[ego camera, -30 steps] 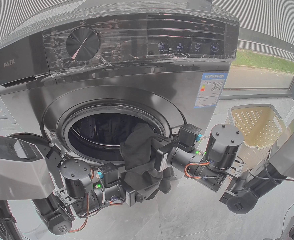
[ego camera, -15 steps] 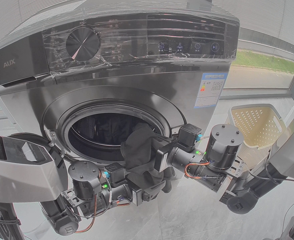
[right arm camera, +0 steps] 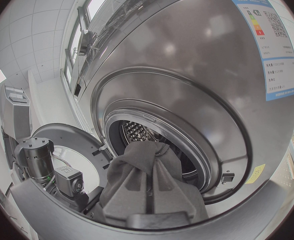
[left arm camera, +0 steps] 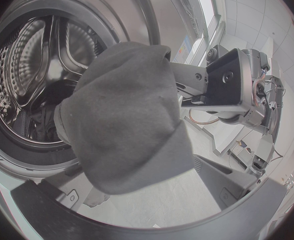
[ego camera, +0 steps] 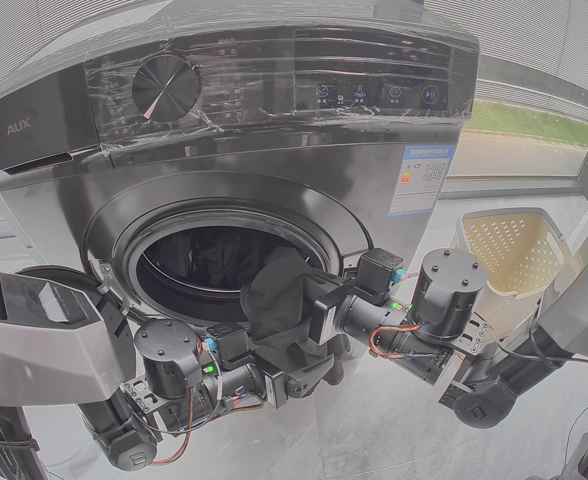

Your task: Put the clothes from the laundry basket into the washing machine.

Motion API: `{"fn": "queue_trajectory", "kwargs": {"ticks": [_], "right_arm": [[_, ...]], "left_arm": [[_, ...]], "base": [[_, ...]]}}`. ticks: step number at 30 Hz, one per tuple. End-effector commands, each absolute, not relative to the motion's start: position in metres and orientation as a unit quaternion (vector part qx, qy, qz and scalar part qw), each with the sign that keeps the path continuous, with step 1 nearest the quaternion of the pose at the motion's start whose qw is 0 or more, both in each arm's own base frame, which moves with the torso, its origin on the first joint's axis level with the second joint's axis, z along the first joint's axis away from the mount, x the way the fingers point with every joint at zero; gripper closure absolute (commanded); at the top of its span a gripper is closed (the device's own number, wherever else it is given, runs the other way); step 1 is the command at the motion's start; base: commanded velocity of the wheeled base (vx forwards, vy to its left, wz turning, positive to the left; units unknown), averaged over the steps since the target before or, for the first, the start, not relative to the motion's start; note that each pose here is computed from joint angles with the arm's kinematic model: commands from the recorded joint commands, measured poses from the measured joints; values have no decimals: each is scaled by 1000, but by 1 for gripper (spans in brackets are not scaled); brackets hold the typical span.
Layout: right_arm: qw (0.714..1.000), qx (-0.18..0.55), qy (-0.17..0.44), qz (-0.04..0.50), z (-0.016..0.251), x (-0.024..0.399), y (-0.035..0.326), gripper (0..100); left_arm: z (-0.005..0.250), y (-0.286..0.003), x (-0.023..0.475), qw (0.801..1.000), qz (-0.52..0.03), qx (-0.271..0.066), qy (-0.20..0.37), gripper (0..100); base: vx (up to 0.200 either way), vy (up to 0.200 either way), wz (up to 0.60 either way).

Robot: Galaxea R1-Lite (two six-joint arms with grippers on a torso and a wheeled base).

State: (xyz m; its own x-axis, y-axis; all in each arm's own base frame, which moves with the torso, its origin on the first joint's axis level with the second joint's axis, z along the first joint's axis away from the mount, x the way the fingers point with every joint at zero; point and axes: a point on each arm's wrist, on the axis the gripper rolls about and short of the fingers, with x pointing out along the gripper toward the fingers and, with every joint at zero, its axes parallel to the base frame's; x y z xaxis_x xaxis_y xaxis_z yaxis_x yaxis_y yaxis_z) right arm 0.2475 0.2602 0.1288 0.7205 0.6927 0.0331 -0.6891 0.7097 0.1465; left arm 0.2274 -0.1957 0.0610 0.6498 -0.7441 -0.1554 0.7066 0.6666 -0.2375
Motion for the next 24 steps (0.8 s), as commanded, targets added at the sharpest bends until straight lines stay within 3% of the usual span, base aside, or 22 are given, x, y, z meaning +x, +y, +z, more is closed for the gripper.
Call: {"fn": "queue_trajectory", "kwargs": {"ticks": [1,4,5,17,24], "right_arm": [[924,75,11,376,129,246,261,100],[924,75,12,376,129,246,261,100],[923,75,11,376,130,246,261,100],[924,75,13,376,128,246,260,100],[927,71,21,369,125,246,254,100]], "left_arm": [[59,-197,229,904,-399,-85,124,0],[60,-199,232,904,-398,-96,123,0],[59,-200,233,904,-398,-97,123,100],[58,-203,236,905,-398,-95,121,100],[67,-188,222,908,-391,-93,121,100]], "base": [[0,0,0],[0,0,0],[0,0,0],[0,0,0],[0,0,0]]}}
